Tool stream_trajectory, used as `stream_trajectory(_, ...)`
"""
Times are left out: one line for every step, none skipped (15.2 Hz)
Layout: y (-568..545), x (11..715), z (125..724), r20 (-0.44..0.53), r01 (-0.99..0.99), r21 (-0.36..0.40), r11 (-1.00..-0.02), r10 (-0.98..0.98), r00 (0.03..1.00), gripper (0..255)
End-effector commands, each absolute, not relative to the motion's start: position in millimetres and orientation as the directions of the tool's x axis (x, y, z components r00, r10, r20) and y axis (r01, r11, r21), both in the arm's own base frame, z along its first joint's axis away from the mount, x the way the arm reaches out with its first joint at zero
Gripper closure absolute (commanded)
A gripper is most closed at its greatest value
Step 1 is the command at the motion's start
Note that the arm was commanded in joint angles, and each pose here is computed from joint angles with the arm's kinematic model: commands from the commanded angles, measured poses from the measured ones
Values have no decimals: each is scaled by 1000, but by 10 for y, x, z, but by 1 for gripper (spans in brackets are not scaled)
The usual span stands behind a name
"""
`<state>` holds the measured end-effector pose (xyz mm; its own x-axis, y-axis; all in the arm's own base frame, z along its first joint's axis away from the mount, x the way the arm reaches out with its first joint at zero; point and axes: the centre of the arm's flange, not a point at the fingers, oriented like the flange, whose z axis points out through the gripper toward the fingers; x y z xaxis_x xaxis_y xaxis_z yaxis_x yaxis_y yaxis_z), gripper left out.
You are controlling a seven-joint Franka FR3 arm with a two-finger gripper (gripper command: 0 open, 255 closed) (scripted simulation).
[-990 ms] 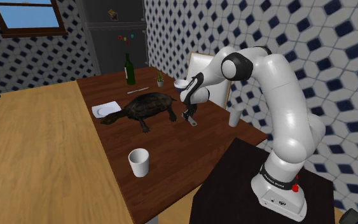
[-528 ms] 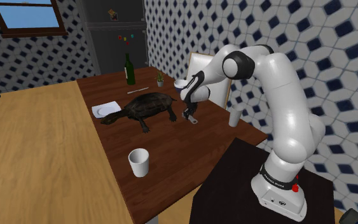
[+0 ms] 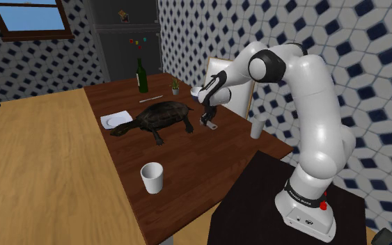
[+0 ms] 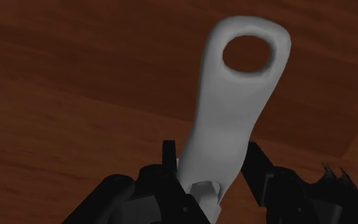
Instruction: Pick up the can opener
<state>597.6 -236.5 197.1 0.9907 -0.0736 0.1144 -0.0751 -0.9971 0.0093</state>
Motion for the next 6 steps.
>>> stream_trajectory(-2370, 5971, 2081, 114, -75, 9, -997, -74, 991, 255)
stream_trajectory(-2370, 5971, 2134, 114, -75, 9, -997, -74, 991, 255)
stream_trajectory(-2370, 5971, 2187, 114, -75, 9, -997, -74, 991, 255)
stream_trajectory(-2370, 5971, 2239, 114, -75, 9, -997, -74, 991, 255)
stream_trajectory(-2370, 5971, 2247, 114, -75, 9, -997, -74, 991, 255)
stream_trajectory(-2370, 5971, 2247, 114, -75, 9, -997, -74, 991, 255)
